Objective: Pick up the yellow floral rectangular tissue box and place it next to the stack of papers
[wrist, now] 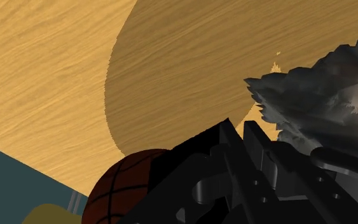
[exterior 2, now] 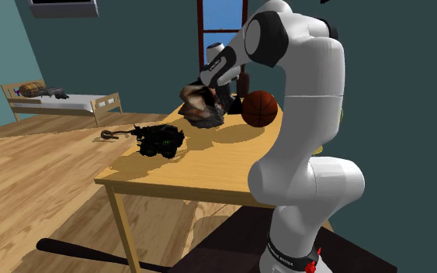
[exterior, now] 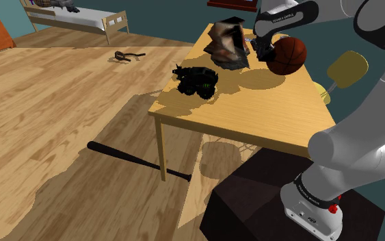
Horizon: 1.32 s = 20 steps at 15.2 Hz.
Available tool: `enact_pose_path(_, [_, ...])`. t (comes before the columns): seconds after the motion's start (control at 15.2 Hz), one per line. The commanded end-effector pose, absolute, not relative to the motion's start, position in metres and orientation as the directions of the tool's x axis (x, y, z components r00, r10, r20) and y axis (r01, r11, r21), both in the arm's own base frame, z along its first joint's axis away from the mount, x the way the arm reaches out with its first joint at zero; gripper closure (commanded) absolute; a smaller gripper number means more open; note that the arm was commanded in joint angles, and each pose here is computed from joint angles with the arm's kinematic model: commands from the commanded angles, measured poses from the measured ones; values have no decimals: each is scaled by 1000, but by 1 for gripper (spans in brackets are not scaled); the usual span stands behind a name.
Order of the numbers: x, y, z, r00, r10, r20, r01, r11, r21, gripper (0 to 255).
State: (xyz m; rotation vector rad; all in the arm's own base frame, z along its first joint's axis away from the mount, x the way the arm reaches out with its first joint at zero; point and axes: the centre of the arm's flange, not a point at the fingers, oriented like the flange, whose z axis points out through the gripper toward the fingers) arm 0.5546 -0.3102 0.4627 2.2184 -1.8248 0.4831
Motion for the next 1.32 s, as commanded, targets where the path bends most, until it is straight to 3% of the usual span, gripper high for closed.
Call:
enact_pose_path(0.0, [554, -309, 452, 171, -904, 392, -979, -199, -33, 255])
enact_pose_path(1.25, [554, -309, 352, 171, -904, 392, -979, -199, -33, 255])
